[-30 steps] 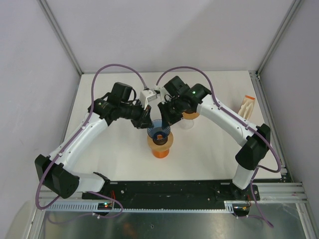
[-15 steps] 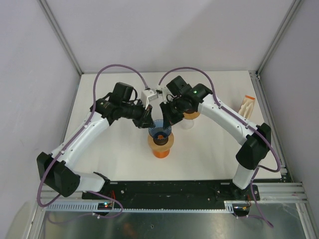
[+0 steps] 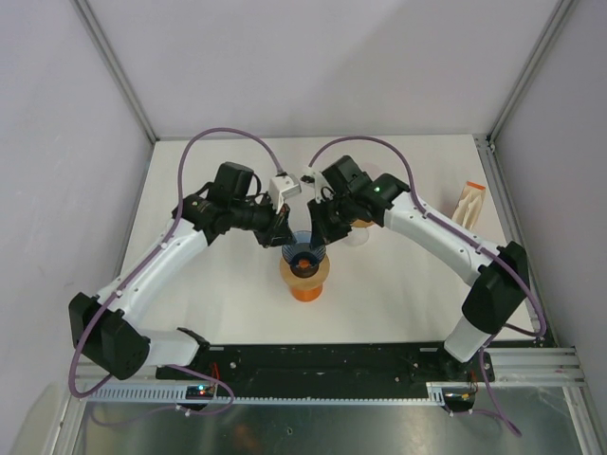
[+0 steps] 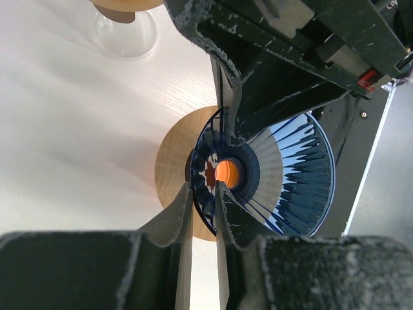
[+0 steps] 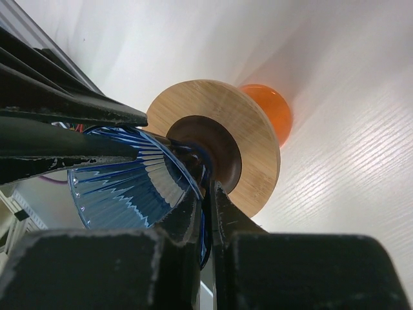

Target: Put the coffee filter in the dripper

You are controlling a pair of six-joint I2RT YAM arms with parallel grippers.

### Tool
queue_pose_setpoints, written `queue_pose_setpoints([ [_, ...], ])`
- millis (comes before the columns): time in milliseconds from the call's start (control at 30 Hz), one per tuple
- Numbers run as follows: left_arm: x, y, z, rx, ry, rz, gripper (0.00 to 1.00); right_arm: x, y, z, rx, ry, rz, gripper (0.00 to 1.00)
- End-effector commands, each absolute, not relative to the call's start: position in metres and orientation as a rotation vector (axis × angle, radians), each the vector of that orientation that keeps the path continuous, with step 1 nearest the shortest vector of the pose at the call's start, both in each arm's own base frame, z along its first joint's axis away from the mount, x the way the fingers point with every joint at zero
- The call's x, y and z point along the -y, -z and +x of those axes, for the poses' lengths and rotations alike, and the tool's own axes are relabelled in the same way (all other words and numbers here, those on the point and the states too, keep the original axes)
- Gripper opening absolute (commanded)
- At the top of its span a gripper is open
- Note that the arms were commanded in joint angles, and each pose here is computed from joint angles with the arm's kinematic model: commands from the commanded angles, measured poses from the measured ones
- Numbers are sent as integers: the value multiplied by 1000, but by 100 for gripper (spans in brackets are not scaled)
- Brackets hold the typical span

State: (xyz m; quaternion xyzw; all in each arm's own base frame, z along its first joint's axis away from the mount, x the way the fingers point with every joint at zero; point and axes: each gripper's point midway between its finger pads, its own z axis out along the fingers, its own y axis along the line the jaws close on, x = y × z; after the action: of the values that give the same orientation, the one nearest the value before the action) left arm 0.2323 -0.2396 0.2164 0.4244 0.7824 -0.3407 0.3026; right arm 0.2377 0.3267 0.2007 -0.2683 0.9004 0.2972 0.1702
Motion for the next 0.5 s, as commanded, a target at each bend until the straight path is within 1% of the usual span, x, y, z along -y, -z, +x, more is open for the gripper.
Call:
queue_pose_setpoints([
  [0, 217, -171, 208, -2212, 843, 1262, 0, -317, -173, 254, -2565, -714, -739, 0],
  [167, 220, -181, 211, -2179, 846, 1260, 0, -321, -184, 259, -2527, -719, -750, 0],
  [200, 222, -186, 212, -2168, 851, 1254, 0, -323, -188, 260, -2514, -717, -756, 1],
  [333, 227, -197, 213, -2137, 877, 1246, 3, -327, -205, 264, -2468, -714, -769, 13],
  [400, 228, -201, 213, -2127, 885, 1244, 8, -327, -214, 267, -2445, -711, -767, 20],
  [467, 229, -204, 214, -2121, 886, 1241, 15, -329, -223, 269, -2424, -709, -769, 26],
])
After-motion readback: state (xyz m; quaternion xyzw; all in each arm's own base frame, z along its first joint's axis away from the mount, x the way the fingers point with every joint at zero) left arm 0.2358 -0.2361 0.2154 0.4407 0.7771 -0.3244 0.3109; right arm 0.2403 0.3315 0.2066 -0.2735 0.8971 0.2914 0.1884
